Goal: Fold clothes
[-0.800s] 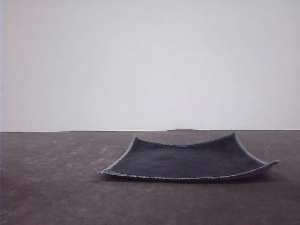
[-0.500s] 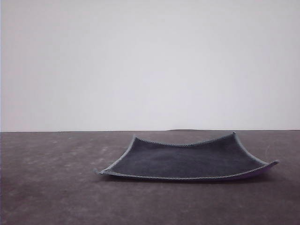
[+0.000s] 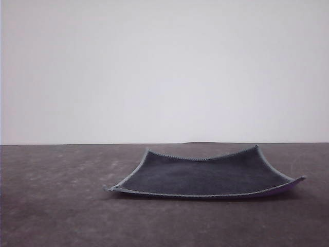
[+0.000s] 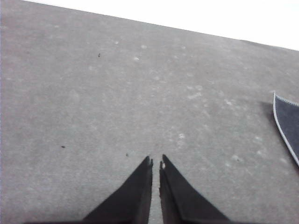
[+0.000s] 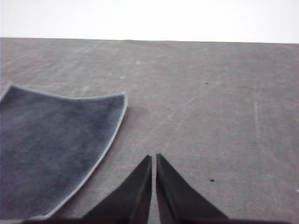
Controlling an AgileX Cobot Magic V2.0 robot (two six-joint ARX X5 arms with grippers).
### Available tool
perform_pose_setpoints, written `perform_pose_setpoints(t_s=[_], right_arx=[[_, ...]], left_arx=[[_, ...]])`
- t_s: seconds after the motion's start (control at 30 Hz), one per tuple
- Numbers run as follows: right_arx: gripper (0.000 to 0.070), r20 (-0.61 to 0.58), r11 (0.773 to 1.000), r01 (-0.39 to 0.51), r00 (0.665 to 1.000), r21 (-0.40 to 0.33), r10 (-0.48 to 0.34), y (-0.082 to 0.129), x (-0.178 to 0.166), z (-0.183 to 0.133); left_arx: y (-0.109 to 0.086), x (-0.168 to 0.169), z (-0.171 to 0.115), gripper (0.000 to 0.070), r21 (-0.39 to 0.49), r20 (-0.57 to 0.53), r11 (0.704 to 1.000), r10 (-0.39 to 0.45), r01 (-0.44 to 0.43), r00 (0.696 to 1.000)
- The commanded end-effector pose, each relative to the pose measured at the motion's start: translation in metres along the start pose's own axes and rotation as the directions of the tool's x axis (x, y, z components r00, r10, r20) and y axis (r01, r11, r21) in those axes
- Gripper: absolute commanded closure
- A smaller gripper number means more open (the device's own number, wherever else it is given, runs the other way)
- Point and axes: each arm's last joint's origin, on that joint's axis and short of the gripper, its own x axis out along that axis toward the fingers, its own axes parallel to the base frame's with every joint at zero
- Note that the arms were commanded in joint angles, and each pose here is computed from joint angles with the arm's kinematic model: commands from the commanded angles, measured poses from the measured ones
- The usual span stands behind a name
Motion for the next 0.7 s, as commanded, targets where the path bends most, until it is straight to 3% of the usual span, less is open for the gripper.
perform_pose_setpoints(t_s=[0.0, 0.2, 0.37, 0.53, 0.67], right_arx=[[0.0688, 0.009, 0.999, 0.020, 1.000, 0.041, -0.021, 0.000, 0.000, 0.002], [0.0688, 0.050, 0.995, 0.046, 0.997, 0.094, -0.051, 0.001, -0.007, 0.030], [0.0688, 0.056, 0.990, 0.071, 0.995, 0.120, -0.078, 0.004, -0.011, 0.071], [0.0688, 0.019, 0.989, 0.083, 0.996, 0.125, -0.086, 0.006, -0.001, 0.118], [0.0688, -0.065, 0.993, 0.095, 0.994, 0.068, -0.091, 0.006, 0.019, 0.151]], left_arx=[[0.001, 0.001, -0.002, 0.0683, -0.050, -0.003, 0.999, -0.001, 0.001, 1.000], [-0.007, -0.011, 0.031, 0.0673, -0.154, 0.112, 0.987, -0.027, 0.044, 0.993], [-0.017, -0.023, 0.079, 0.0673, -0.131, 0.166, 0.990, -0.039, 0.062, 0.985], [-0.025, -0.014, 0.126, 0.0673, -0.094, 0.122, 0.994, -0.037, 0.049, 0.992], [-0.027, 0.013, 0.153, 0.0673, -0.052, 0.035, 0.998, -0.023, 0.025, 0.999]])
